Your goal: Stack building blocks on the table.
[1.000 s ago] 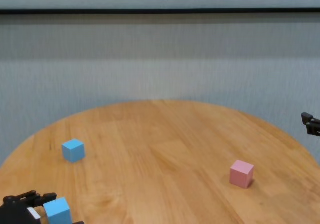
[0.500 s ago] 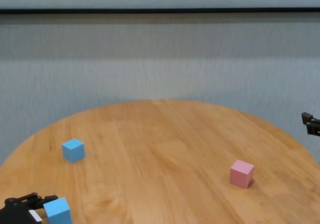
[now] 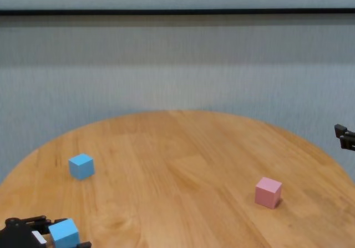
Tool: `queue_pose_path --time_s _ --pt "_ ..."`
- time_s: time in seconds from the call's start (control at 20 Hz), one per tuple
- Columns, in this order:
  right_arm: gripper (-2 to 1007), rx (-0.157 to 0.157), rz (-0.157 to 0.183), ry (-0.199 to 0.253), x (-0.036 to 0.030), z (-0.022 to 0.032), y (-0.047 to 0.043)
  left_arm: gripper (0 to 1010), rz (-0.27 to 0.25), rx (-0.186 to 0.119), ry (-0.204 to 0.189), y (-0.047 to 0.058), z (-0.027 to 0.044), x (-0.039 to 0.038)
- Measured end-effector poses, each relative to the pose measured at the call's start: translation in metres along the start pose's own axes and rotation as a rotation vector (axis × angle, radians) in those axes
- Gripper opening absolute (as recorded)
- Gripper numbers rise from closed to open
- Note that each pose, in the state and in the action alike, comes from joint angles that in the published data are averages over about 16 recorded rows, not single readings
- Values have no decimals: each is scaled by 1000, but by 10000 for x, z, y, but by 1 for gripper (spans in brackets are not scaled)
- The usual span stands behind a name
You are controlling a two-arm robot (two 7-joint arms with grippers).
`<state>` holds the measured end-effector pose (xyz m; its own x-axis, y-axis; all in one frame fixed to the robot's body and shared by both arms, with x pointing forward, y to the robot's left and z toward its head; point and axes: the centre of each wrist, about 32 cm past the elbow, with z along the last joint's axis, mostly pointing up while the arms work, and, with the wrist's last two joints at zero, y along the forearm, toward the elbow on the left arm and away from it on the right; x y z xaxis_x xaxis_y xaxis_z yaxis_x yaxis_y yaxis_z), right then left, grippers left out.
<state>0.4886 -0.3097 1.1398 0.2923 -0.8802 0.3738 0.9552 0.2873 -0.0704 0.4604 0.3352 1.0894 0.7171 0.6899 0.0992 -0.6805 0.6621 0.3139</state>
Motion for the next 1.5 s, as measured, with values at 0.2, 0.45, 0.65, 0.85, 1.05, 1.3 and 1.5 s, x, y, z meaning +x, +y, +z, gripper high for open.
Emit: queue_pose_path --time_s 0.2,0.45,0.65,0.85,1.05,1.3,1.5 --pt "1005 0 0 0 0 0 0 624 2 -2 0 2 1 0" --pt "1005 0 0 0 0 0 0 495 18 -6 -7 -3 16 -5" --pt "1005 0 0 0 0 0 0 430 41 -14 -19 -29 59 -17" --pt "1005 0 0 0 0 0 0 400 65 -29 -37 -88 151 -36" --pt "1005 0 0 0 0 0 0 396 79 -51 -58 -185 294 -61" --pt "1005 0 0 0 0 0 0 397 69 -88 -73 -358 512 -93" --pt "1005 0 0 0 0 0 0 397 42 -112 -78 -542 684 -112"
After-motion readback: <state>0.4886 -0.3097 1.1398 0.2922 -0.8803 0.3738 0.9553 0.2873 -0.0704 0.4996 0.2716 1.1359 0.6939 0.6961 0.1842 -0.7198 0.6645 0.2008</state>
